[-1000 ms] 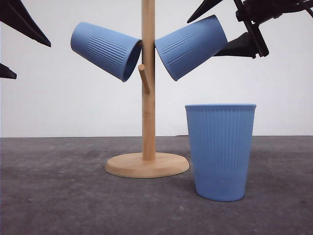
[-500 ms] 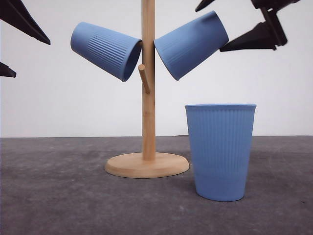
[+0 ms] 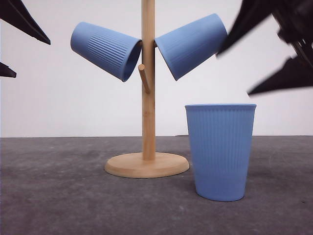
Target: Place three cups
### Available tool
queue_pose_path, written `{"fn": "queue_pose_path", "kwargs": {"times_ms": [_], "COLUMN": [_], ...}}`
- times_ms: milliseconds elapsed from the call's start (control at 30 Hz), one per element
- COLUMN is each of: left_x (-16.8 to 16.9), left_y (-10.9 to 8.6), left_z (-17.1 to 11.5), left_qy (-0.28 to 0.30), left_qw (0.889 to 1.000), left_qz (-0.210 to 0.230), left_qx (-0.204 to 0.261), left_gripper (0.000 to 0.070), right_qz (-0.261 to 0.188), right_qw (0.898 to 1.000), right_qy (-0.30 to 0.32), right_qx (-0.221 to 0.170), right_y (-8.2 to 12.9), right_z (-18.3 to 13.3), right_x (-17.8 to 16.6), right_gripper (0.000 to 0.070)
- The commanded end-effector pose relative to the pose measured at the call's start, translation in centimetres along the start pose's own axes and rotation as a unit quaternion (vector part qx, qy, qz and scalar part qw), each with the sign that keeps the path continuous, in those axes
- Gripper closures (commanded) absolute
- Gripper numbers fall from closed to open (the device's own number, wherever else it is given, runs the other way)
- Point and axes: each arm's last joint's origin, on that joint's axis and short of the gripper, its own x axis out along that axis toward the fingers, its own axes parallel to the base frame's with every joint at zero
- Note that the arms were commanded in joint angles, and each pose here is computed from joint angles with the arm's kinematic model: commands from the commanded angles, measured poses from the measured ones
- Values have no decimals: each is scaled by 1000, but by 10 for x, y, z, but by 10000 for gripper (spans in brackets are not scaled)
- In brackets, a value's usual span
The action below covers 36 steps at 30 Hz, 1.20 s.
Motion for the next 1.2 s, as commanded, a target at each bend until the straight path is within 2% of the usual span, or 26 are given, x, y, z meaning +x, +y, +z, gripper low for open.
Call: {"fn": "queue_pose_path", "kwargs": {"times_ms": [0,67,167,433,467,533,633,667,733,867,1000,1167], "left_x": [-1,-1,-1,-1,-1,-1,-1,-1,-1,-2,-4,-2], "left_y": [-3,-3,-3,-3,-3,-2,-2,-1,0,-1,-7,-18], "left_z": [4,4,4,4,4,3,0,-2,-7,-18,-25,-33], "left_qy": [-7,-7,-7,-7,-6,-3,19,32,65,138,193,240], "left_qw": [1000,1000,1000,1000,1000,1000,1000,999,998,987,970,948], "left_qz": [-4,-4,-4,-4,-4,-3,-9,-14,-24,-72,-139,-205], "left_qx": [1,1,1,0,0,-1,-6,-8,-11,-30,-43,-39], "left_gripper": [195,195,195,194,194,192,183,182,182,170,136,136], "right_qz": [-22,-59,-87,-101,-103,-104,-103,-98,-80,-12,79,135], "right_qw": [999,997,994,991,990,990,989,989,989,987,979,967], "right_qy": [9,20,30,74,81,92,104,109,124,158,188,218], "right_qx": [-30,-40,-50,-50,-45,-37,-29,-26,-19,-4,12,12], "right_y": [1,0,2,2,1,0,-1,0,1,5,12,23], "right_z": [-3,-7,-12,-19,-20,-22,-24,-25,-27,-30,-33,-39], "right_x": [3,5,8,28,31,35,36,35,34,32,32,35], "right_gripper": [134,135,137,151,178,277,533,619,700,700,700,700]}}
